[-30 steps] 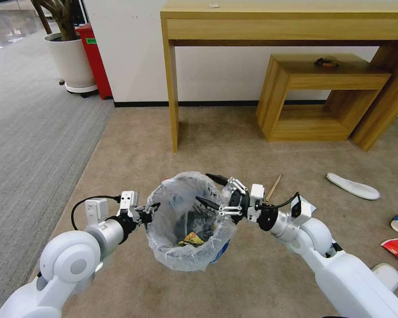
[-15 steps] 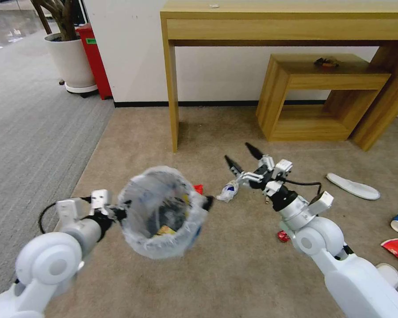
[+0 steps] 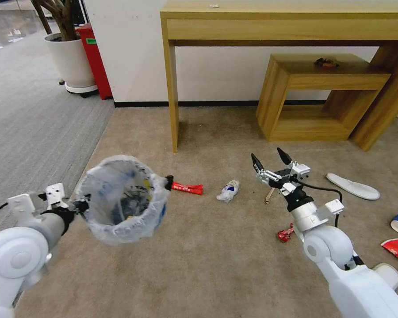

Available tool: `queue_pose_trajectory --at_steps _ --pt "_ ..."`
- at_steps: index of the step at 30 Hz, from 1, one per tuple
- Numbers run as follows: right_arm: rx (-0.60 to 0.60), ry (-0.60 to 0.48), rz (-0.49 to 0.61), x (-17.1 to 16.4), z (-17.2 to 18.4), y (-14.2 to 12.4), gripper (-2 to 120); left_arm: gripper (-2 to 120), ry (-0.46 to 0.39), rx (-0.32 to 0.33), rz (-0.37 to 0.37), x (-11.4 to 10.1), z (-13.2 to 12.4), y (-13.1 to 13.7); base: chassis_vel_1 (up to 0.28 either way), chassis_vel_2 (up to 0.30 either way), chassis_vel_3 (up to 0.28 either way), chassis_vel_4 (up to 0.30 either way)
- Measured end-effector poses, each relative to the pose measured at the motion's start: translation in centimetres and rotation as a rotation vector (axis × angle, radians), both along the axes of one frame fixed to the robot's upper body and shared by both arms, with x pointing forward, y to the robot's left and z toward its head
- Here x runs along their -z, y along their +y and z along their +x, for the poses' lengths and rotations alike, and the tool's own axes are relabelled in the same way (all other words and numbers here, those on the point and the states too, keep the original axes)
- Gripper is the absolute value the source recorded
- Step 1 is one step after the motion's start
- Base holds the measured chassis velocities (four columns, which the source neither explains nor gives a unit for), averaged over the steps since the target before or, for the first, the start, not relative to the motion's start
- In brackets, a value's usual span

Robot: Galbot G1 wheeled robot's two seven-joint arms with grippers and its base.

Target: Pick up the trash bin and place the garbage on the floor into it.

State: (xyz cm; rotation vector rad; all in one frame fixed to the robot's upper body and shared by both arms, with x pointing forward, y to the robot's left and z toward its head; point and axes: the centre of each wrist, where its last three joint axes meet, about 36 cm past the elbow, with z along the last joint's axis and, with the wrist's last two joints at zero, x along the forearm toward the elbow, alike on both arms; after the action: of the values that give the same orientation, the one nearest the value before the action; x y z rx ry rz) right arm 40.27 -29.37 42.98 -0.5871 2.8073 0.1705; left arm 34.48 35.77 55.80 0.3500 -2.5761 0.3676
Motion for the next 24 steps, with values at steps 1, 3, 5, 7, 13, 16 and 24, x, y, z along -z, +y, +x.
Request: queue_pose_trajectory --at_steps 1,3,5,7,13,16,24 --pt "-0.011 -0.003 -0.010 0.33 -0.28 0.01 100 0 0.016 -0.048 -0.005 0.35 -0.04 0.64 0.000 0.000 0.000 0.000" --pt "-0.014 -0.003 -0.014 0.51 -0.34 0.06 100 0 0.020 -0.067 -0.015 0.40 -0.18 0.97 0.000 0.000 0.000 0.000" --pt "-0.016 -0.003 -0.016 0.59 -0.33 0.08 100 0 0.020 -0.073 -0.021 0.37 -0.27 1.11 0.000 0.000 0.000 0.000" --pt "-0.022 0.000 -0.013 0.82 -0.32 0.23 100 0 0.015 -0.077 -0.032 0.17 -0.51 1.26 0.000 0.000 0.000 0.000" --pt "-0.035 0.000 -0.006 1.05 -0.33 0.62 100 0 0.008 -0.066 -0.041 -0.07 -0.71 1.04 0.000 0.000 0.000 0.000" --pt "-0.038 0.001 -0.005 1.09 -0.35 0.67 100 0 0.002 -0.054 -0.049 -0.18 -0.72 0.71 0.000 0.000 0.000 0.000" --pt "-0.034 0.005 -0.009 1.22 -0.55 0.38 100 0 -0.004 -0.036 -0.055 -0.23 -0.71 0.37 0.000 0.000 0.000 0.000"
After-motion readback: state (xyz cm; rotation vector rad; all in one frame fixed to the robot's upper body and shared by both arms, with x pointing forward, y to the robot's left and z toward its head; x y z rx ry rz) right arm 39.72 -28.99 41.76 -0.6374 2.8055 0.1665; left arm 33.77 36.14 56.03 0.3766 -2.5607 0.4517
